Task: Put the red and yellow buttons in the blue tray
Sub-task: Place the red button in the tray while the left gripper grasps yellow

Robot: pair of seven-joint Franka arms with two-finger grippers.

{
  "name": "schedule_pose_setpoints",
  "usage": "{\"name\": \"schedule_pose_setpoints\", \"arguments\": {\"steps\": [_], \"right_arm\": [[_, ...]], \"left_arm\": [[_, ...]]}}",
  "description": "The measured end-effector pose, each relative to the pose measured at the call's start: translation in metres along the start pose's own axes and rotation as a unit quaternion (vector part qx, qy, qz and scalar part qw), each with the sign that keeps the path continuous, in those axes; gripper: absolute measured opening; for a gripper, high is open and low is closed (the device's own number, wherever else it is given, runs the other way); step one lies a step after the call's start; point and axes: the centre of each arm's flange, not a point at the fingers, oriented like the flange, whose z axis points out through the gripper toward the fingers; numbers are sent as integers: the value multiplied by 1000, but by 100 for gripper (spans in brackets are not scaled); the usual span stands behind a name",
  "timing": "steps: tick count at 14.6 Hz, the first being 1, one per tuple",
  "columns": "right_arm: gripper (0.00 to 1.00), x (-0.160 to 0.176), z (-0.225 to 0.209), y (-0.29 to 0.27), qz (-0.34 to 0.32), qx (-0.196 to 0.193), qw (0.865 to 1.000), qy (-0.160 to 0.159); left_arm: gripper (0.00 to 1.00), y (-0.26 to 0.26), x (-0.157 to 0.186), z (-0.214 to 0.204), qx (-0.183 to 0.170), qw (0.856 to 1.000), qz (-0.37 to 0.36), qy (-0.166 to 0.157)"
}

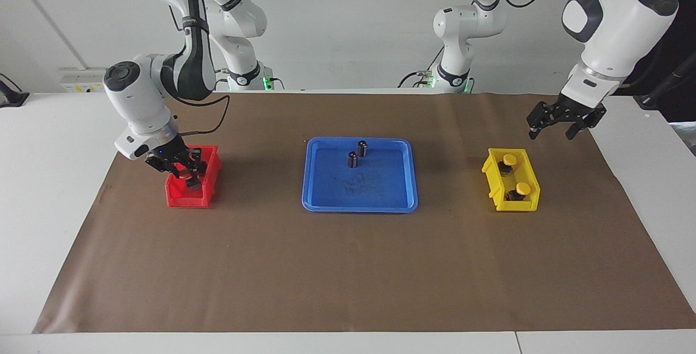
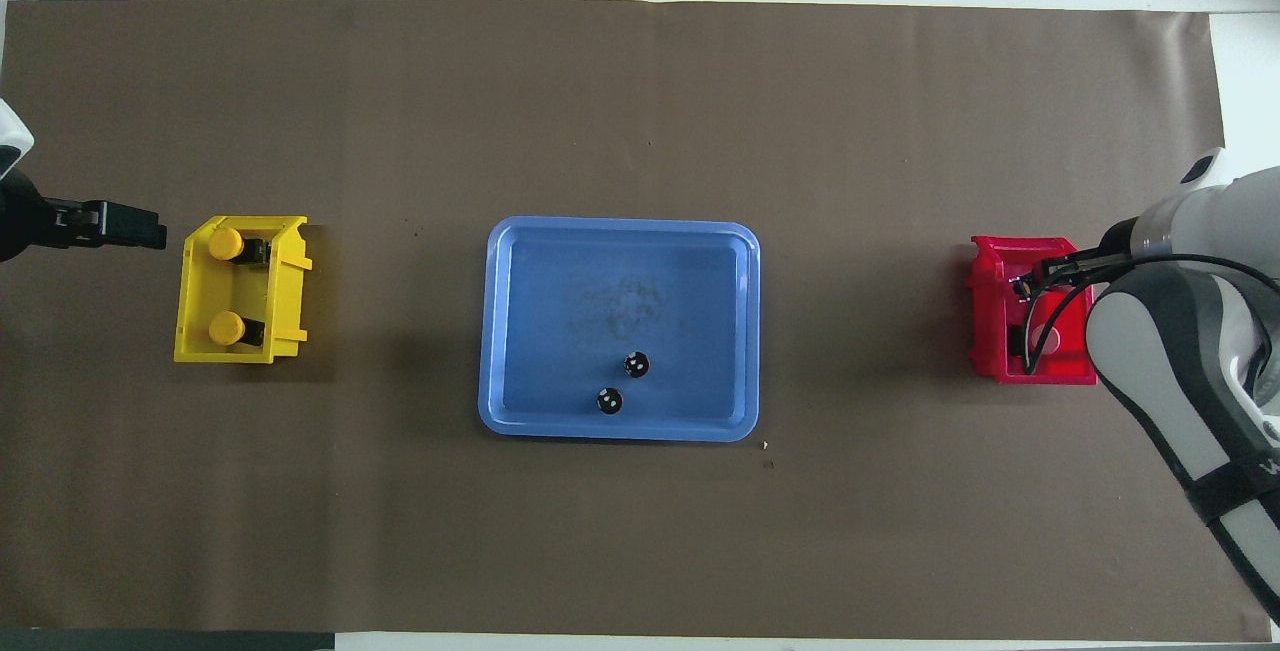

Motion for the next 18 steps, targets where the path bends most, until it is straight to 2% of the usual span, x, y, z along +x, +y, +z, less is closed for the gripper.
{"name": "schedule_pose_setpoints", "arguments": {"steps": [2, 3, 4, 5, 7, 9, 11, 13, 18], "right_arm": [[43, 28, -55, -22, -21, 3, 1000, -11], [43, 43, -77, -47, -21, 3, 1000, -12], [43, 56, -92, -81, -12, 2, 1000, -10], [43, 68, -98, -126, 4, 2, 1000, -5], [43, 75, -87, -233, 44, 3, 999, 8], [43, 64, -61, -340, 80, 9, 997, 19], [43, 49, -30, -413, 100, 14, 995, 24], [43, 43, 2, -441, 107, 10, 994, 18], [43, 42, 46, -438, 120, 12, 992, 21]], "left_arm": [[83, -4, 3, 24, 0, 1000, -4, 1], [83, -5, 4, 36, 0, 1000, -4, 2], [77, -5, 4, 47, 0, 1000, -4, 0], [77, -5, 5, 58, 0, 1000, -4, -2], [75, -4, 6, 79, 0, 1000, -5, 1], [75, -2, 5, 104, 0, 1000, -13, 7], [75, 2, 4, 126, 0, 1000, -17, 6], [75, 3, 3, 141, -1, 1000, -20, 11], [75, 3, 3, 156, 0, 1000, -24, 16]]}}
